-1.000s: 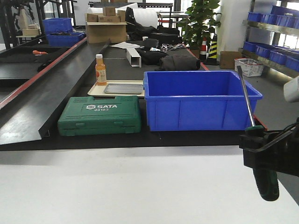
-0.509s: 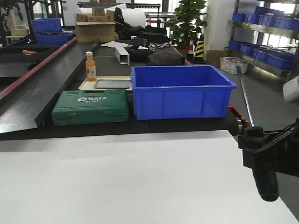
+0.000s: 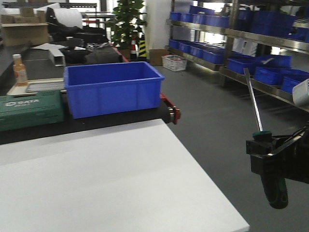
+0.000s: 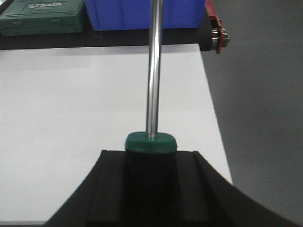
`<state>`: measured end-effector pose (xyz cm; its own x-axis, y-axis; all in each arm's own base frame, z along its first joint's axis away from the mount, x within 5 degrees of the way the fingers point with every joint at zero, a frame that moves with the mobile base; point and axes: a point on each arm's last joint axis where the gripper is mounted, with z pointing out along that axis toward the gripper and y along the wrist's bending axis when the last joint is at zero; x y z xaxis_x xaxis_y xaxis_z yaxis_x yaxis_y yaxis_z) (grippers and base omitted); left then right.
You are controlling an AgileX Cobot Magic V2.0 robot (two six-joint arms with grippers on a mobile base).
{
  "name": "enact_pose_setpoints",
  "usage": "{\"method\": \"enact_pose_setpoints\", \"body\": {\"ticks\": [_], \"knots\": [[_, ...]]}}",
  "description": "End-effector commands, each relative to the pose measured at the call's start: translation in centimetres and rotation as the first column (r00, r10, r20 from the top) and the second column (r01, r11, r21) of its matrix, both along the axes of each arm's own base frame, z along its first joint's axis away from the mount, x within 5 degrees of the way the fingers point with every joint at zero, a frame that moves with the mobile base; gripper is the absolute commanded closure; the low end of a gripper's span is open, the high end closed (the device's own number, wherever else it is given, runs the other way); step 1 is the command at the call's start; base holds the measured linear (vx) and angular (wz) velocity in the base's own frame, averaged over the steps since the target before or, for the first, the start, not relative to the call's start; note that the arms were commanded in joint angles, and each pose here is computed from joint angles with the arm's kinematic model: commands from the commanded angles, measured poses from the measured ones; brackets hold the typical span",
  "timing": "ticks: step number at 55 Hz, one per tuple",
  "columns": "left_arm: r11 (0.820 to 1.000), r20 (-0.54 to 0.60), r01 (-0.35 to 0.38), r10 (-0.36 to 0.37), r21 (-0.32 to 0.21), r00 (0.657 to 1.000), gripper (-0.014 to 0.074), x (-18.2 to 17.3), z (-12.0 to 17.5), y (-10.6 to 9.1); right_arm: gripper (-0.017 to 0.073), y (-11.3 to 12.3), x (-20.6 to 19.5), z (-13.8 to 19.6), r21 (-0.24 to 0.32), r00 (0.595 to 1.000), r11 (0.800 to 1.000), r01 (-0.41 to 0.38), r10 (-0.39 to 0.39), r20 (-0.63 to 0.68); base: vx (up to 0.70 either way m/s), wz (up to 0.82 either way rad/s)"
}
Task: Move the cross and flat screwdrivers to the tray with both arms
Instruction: 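Hold both screwdrivers while the base turns away from the table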
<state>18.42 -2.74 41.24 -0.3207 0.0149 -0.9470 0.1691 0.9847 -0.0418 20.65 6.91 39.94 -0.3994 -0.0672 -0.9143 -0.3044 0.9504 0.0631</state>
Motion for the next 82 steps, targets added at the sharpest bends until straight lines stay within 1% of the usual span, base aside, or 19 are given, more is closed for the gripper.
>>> {"method": "enact_pose_setpoints", "body": {"ticks": [1,39,82], "knots": [[0.999,0.124,-0.004,0.008,-0.032,0.992,0.0594,-0.32,1.95,0.02,0.0567,-0.31,-0.32,2.18,0.034,0.991,0.999,0.008,-0.012,0.131,-0.15,-0.65],[1.000,0.125,-0.005,0.008,-0.031,0.992,0.0594,-0.31,1.95,0.02,0.0567,-0.31,-0.32,2.18,0.034,0.991,0.999,0.008,-0.012,0.131,-0.06,-0.61],[1.000,0.125,-0.005,0.008,-0.031,0.992,0.0594,-0.31,1.95,0.02,0.0567,-0.31,-0.32,2.18,0.034,0.991,0.999,0.008,-0.012,0.132,0.16,-0.45]]}}
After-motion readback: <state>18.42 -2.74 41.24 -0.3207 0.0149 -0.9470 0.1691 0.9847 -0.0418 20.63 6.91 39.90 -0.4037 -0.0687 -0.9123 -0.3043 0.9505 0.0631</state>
